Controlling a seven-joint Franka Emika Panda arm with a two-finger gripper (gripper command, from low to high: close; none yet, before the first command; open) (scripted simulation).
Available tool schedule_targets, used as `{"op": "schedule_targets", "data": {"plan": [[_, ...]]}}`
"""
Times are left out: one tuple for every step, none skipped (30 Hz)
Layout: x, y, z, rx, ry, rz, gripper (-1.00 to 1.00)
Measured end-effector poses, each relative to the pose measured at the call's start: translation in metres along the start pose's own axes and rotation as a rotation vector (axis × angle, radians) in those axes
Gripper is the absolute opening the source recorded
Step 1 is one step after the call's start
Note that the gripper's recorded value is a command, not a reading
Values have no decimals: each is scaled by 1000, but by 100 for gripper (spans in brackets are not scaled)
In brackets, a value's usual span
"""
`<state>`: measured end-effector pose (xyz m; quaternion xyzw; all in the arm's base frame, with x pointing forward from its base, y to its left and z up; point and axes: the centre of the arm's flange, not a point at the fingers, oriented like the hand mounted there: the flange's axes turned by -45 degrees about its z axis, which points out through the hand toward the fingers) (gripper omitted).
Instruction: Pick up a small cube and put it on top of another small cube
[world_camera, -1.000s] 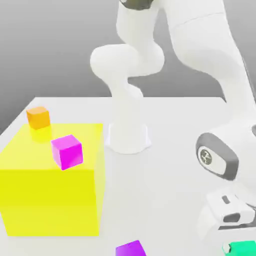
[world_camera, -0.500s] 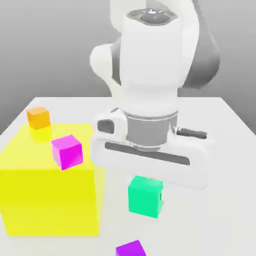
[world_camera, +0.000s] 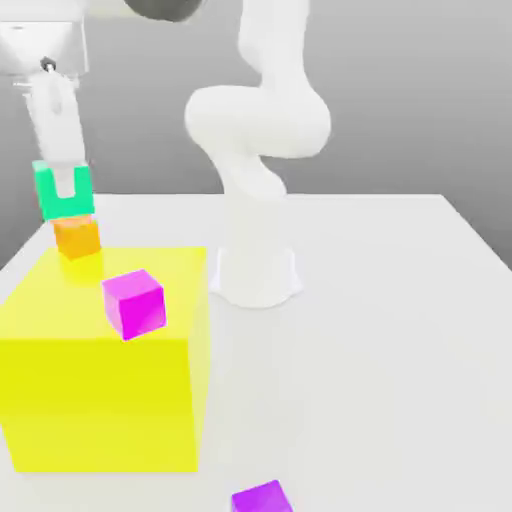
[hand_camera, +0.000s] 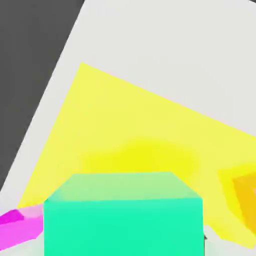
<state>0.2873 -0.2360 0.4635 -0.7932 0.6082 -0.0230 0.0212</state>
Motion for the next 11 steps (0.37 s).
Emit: {"op": "schedule_targets", "data": {"plan": [[1,18,-4,2,-1,50,-100],[1,36,-2,-16,-4,99,-100],[1,47,6,-37,-5,130,-100],[1,52,17,-48,-6,146,-100],[2,55,30,-53,-6,154,-100],[1,57,44,-56,-7,158,-100],[1,59,58,-57,-7,159,-100],[0,60,67,-58,-7,160,100],[0,60,67,-58,-7,160,100],[0,60,67,-58,-7,160,100],[0,60,67,-58,-7,160,100]]}}
